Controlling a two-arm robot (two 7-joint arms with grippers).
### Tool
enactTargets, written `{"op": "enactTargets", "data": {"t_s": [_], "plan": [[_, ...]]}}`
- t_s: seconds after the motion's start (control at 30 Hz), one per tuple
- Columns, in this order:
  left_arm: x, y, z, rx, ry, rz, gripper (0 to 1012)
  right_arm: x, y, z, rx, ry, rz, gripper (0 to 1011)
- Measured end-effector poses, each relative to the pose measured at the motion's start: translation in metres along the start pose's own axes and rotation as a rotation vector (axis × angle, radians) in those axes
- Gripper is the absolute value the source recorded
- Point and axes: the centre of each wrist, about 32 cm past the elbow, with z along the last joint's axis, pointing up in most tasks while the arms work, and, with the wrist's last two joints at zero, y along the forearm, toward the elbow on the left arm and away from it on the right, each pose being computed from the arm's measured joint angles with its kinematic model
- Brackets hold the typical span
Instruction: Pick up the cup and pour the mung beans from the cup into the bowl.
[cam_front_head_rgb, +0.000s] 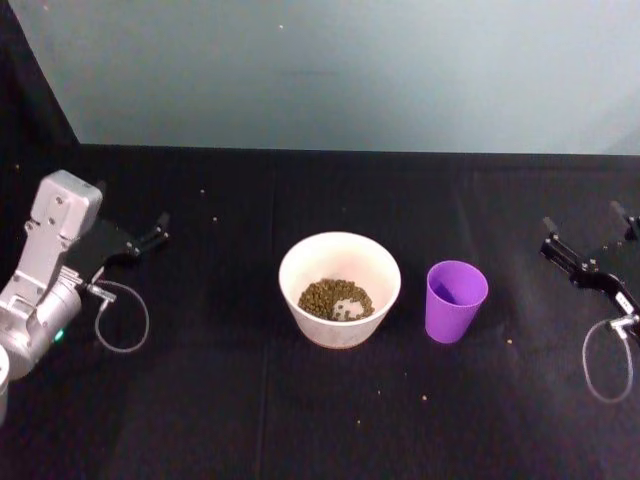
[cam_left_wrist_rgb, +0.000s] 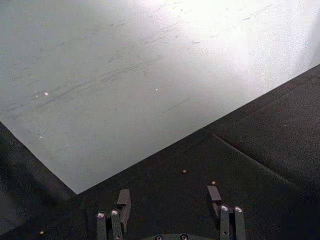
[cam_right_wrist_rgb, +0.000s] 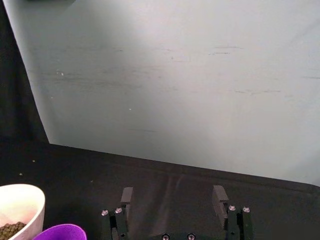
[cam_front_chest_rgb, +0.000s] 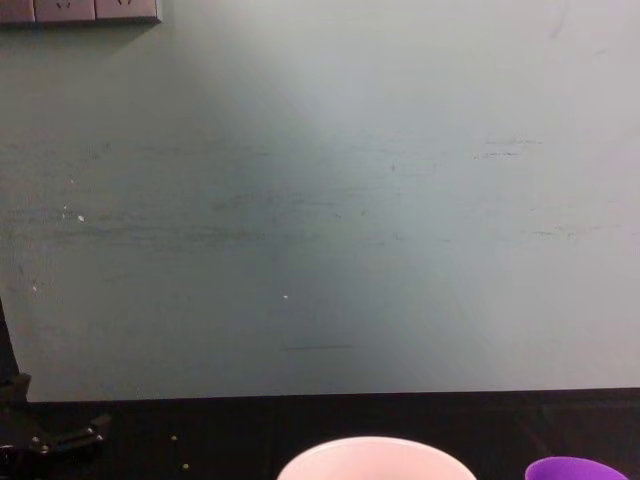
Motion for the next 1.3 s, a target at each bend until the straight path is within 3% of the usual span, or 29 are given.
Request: {"op": "enactTargets", "data": {"t_s": [1.3], "plan": [[0.0, 0.0, 0.0, 0.0, 0.0, 0.0, 1000, -0.0004, -0.0006, 0.001, 0.0, 0.001, 0.009, 1004]]}}
